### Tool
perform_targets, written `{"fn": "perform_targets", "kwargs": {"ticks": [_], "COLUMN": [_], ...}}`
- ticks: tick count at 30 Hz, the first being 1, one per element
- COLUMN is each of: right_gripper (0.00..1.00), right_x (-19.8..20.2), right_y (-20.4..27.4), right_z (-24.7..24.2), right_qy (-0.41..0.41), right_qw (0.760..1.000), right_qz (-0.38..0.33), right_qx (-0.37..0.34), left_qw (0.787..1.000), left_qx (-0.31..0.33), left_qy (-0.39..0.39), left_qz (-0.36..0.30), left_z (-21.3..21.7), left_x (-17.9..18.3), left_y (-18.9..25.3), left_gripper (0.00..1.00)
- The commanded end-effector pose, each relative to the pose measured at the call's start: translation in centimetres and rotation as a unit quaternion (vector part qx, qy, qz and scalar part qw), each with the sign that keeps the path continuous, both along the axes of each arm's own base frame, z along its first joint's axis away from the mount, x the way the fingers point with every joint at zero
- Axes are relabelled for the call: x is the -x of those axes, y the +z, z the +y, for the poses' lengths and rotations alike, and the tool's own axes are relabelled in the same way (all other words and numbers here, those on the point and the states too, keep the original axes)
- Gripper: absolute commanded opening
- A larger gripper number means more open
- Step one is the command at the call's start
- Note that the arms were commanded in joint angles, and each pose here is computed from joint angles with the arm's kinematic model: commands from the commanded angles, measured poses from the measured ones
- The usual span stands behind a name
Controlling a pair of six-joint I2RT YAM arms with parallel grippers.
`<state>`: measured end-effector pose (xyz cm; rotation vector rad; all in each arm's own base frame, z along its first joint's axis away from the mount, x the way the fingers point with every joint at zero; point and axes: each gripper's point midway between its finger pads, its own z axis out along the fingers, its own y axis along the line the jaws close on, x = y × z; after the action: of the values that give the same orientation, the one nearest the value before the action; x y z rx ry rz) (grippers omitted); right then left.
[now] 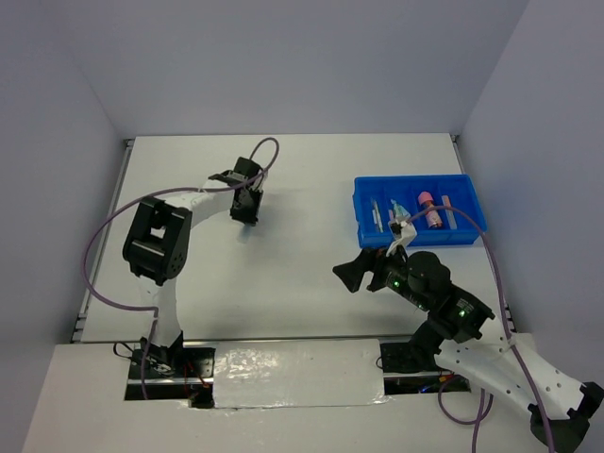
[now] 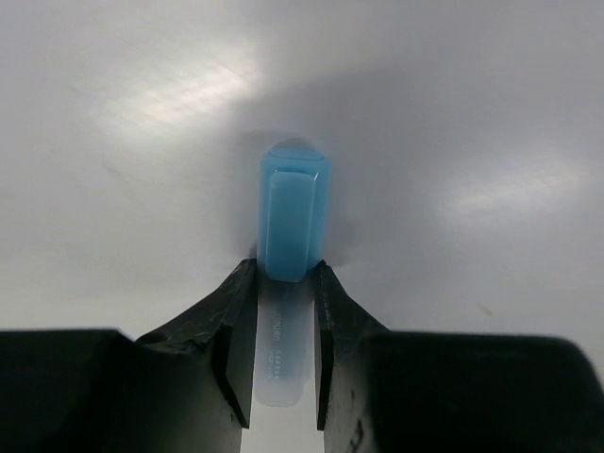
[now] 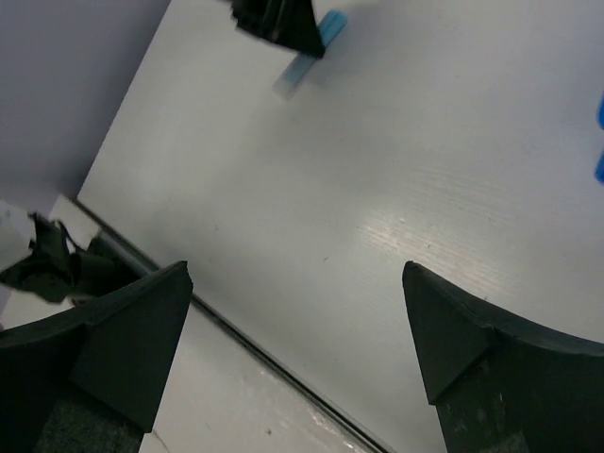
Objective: Sort the stationery into containers
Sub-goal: Pick up the pen from the center of the board, then place the pen in the storage box.
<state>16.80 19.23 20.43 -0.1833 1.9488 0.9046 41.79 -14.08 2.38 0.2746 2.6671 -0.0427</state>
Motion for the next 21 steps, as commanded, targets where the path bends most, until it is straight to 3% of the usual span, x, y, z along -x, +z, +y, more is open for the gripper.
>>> {"fn": "perform_targets", "kwargs": {"ticks": [1, 2, 4, 6, 8, 9, 11, 12, 17, 21], "right_gripper": [1.00, 1.00, 1.00, 0.99, 0.98, 0.97, 0.96, 0.95, 0.86, 0.77], "right_x": [-2.0, -2.3, -3.0, -3.5, -4.2, -4.6, -5.1, -5.4, -5.8, -5.6], "right_y": [0.9, 1.2, 2.2, 3.0, 3.7, 4.0, 3.7, 3.5, 2.3, 1.7], "right_z": [-1.4, -1.8, -2.4, -2.7, -3.2, -3.2, -3.8, -3.6, -2.9, -1.6], "right_qy": [-0.096, -0.119, -0.153, -0.175, -0.202, -0.209, -0.235, -0.238, -0.237, -0.207], "right_qw": [0.994, 0.990, 0.982, 0.975, 0.968, 0.967, 0.962, 0.962, 0.964, 0.969], "right_qz": [0.009, 0.013, 0.011, 0.012, 0.009, 0.008, 0.017, 0.020, 0.038, 0.042], "right_qx": [-0.054, -0.072, -0.111, -0.135, -0.146, -0.144, -0.135, -0.128, -0.117, -0.126], "left_qw": [0.992, 0.983, 0.964, 0.931, 0.910, 0.890, 0.874, 0.856, 0.817, 0.805], "left_qx": [0.120, 0.169, 0.225, 0.287, 0.323, 0.353, 0.383, 0.409, 0.465, 0.477], "left_qy": [-0.050, -0.065, -0.116, -0.188, -0.229, -0.247, -0.261, -0.275, -0.300, -0.310], "left_qz": [0.000, -0.039, -0.079, -0.122, -0.125, -0.149, -0.143, -0.155, -0.163, -0.169], "left_z": [-7.3, -9.7, -13.3, -17.3, -19.7, -20.9, -22.0, -22.9, -24.7, -25.5], "left_x": [4.3, 4.1, 7.7, 11.4, 14.8, 15.3, 17.0, 17.4, 18.7, 18.7], "left_y": [4.0, 6.2, 9.5, 12.5, 12.9, 14.8, 14.9, 16.0, 18.4, 19.9], "left_gripper": [0.00, 0.00, 0.00, 0.00, 0.00, 0.00, 0.00, 0.00, 0.00, 0.00]}}
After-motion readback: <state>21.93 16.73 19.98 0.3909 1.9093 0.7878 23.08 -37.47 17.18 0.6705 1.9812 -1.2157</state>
